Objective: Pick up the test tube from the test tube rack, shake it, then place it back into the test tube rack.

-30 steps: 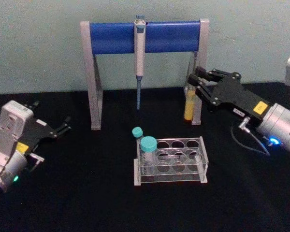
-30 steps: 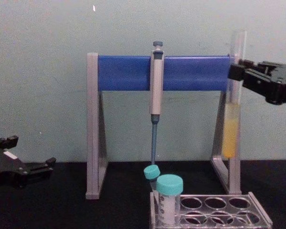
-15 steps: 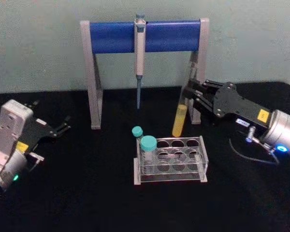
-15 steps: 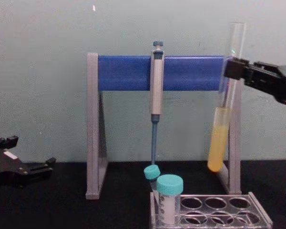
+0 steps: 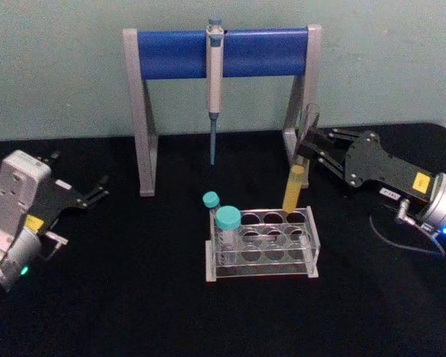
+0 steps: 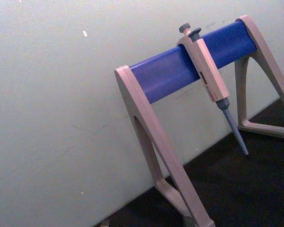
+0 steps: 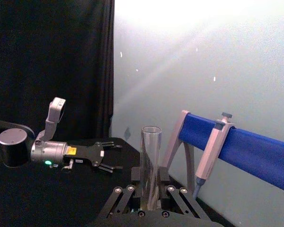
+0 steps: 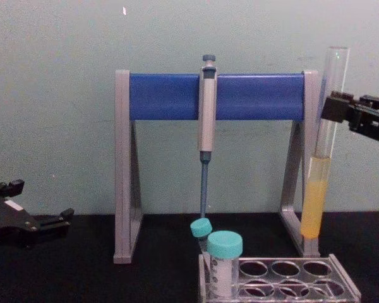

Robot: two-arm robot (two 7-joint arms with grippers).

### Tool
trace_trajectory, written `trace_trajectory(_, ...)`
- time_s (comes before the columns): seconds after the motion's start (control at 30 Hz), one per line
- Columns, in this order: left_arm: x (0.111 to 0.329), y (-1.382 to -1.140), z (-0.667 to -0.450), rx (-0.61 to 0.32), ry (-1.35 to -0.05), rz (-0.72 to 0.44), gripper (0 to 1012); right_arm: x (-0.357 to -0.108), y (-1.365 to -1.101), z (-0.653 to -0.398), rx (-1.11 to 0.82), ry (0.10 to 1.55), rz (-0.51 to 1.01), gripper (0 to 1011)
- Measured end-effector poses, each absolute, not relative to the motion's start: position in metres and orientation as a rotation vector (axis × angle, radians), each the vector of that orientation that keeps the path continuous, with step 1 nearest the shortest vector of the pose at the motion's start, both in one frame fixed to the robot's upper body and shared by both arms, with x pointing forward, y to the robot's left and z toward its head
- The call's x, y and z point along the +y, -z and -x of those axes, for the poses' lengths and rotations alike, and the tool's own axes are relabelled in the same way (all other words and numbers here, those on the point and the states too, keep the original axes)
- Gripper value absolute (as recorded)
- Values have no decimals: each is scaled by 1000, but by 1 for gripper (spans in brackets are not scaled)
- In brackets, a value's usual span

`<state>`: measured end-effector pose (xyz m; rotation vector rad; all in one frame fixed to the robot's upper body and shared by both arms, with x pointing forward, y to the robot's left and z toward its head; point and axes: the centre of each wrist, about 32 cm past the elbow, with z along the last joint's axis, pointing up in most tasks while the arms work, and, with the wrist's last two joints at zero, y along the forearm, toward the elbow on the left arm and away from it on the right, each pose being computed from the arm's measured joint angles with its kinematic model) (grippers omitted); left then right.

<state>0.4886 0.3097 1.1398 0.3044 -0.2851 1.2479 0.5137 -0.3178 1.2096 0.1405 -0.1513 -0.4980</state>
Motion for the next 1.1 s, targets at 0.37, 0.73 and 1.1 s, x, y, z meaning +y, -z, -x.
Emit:
trace_trajectory(0.37, 310, -1140, -489, -285, -1248, -304, 1001, -316, -1209, -514, -158, 504, -139, 223)
trace_trajectory(0.73, 310, -1140, -489, -285, -1248, -304, 1001, -315, -1210, -514, -160, 507, -144, 223)
trace_trajectory(1.1, 310, -1140, -489, -285, -1248, -305, 1002, -314, -1208, -515, -158, 522, -148, 223)
